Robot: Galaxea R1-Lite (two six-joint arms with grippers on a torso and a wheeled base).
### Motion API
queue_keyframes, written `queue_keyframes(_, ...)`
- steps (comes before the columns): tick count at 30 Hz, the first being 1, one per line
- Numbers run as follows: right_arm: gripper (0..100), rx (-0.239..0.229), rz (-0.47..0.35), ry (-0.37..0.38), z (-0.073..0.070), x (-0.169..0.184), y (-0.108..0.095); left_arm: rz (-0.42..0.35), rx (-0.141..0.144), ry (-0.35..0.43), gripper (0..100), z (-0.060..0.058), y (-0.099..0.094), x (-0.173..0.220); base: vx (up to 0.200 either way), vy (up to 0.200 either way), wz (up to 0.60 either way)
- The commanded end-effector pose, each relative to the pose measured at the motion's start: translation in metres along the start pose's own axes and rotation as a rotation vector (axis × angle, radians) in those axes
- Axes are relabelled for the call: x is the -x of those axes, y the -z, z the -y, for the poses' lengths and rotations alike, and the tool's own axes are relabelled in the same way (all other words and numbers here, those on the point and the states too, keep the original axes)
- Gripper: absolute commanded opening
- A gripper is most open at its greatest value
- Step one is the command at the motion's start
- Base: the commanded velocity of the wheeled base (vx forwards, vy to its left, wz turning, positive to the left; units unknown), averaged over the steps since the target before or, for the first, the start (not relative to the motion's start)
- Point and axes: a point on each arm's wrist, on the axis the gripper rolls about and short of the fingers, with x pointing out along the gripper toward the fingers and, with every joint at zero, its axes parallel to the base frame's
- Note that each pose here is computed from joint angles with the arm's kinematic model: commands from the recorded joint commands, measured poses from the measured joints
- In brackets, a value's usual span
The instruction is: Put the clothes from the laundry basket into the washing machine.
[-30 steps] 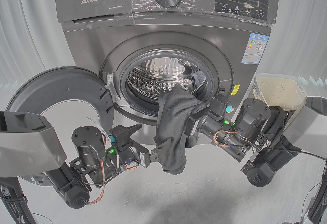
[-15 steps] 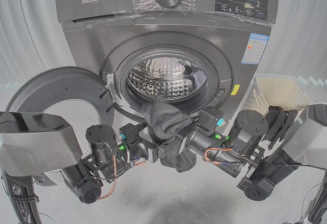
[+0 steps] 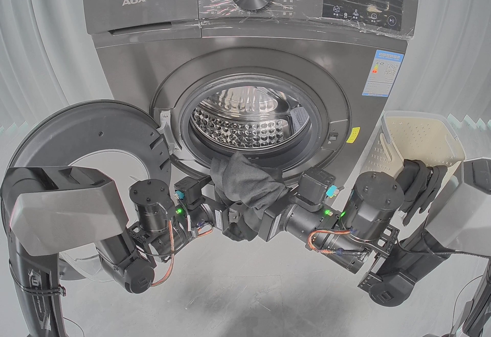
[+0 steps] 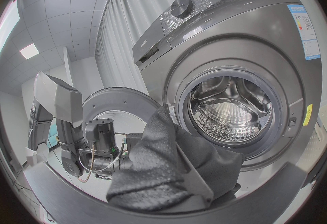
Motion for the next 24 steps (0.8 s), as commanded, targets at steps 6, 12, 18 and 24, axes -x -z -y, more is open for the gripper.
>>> queue_keyframes(6, 0, 0.001, -0.008, 0.004, 0.002, 0.0, 0.003, -0.008, 0.002, 0.001, 0, 0.0, 0.004, -0.002, 0.0, 0.0, 0.0)
queue_keyframes(12, 0, -0.008, -0.016, 0.005, 0.002, 0.001, 0.005, 0.0, 0.002, 0.005, 0, 0.001, 0.001, -0.001, 0.0, 0.0, 0.0)
queue_keyframes(18, 0, -0.01, -0.019, 0.029, 0.005, 0.001, 0.005, 0.021, 0.002, 0.007, 0, 0.003, -0.009, 0.004, 0.0, 0.0, 0.0)
queue_keyframes(24, 0, -0.009, 0.007, 0.067, 0.014, -0.004, -0.001, 0.0, 0.002, 0.032, 0, 0.007, -0.012, 0.018, 0.0, 0.0, 0.0)
